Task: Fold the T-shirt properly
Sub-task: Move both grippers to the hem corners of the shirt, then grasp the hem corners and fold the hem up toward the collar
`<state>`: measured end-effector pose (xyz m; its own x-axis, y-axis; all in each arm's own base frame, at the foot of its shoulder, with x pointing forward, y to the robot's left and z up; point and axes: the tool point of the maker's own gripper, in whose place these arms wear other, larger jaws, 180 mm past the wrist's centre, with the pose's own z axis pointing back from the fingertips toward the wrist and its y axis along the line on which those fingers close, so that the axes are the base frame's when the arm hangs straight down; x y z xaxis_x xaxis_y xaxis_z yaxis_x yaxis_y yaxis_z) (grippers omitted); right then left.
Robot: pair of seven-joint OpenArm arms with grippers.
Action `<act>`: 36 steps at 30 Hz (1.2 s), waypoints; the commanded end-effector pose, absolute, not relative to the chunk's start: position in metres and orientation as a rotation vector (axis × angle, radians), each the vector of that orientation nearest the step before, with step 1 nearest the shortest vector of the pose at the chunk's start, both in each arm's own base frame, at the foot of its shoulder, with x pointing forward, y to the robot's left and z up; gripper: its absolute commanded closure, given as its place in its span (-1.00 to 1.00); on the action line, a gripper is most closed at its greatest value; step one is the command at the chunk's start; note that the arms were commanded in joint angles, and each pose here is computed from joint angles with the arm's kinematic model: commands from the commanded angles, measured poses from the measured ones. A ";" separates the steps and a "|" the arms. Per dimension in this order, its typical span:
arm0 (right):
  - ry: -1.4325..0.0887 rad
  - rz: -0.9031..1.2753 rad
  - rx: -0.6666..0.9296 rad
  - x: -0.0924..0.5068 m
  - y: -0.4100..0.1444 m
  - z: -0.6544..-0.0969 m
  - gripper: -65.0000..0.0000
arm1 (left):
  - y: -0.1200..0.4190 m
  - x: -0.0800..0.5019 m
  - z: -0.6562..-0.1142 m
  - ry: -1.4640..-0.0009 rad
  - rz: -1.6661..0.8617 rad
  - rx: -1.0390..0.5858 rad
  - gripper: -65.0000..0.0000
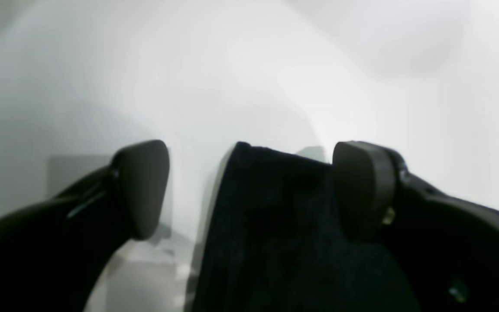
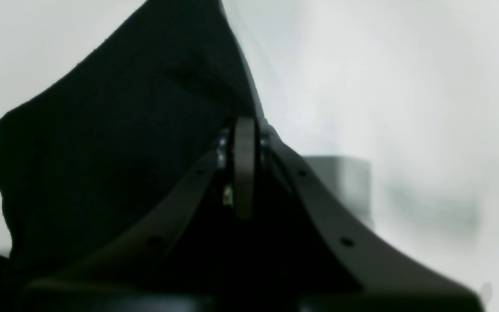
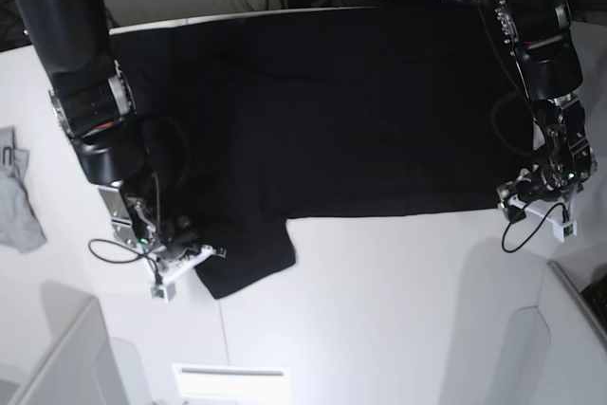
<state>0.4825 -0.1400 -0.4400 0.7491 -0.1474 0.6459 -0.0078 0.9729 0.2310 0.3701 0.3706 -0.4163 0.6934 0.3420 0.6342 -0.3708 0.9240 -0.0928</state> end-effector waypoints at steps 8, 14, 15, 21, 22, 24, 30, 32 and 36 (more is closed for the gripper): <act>-0.735 -0.053 0.237 0.491 -0.134 -0.427 1.00 | 0.368 0.371 -0.416 -0.681 0.399 0.035 0.76; -0.750 -0.050 0.236 0.493 -0.138 -0.423 1.00 | 0.367 0.373 -0.413 -0.691 0.399 0.030 1.00; -0.750 -0.050 0.236 0.493 -0.138 -0.423 1.00 | 0.368 0.373 -0.413 -0.689 0.399 0.031 1.00; -0.794 -0.060 0.223 0.498 -0.147 -0.417 1.00 | 0.372 0.376 -0.393 -0.747 0.372 0.053 1.00; -0.796 -0.063 0.221 0.498 -0.149 -0.417 1.00 | 0.371 0.377 -0.388 -0.765 0.359 0.060 1.00; -0.807 -0.066 0.220 0.500 -0.150 -0.414 1.00 | 0.367 0.380 -0.379 -0.792 0.343 0.062 1.00; -0.919 -0.100 0.272 0.511 -0.159 -0.382 1.00 | 0.366 0.380 -0.369 -0.822 0.322 0.072 1.00; -0.926 -0.111 0.265 0.509 -0.162 -0.376 1.00 | 0.366 0.381 -0.368 -0.823 0.321 0.074 1.00; -0.966 -0.107 0.259 0.506 -0.163 -0.358 1.00 | 0.364 0.384 -0.359 -0.850 0.307 0.078 1.00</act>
<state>0.4869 -0.1574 -0.3869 0.6297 -0.1963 0.7516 -0.0142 0.9645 0.2638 0.3714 0.3548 -0.3818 0.6655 0.2550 0.7015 -0.2986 0.9523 -0.0629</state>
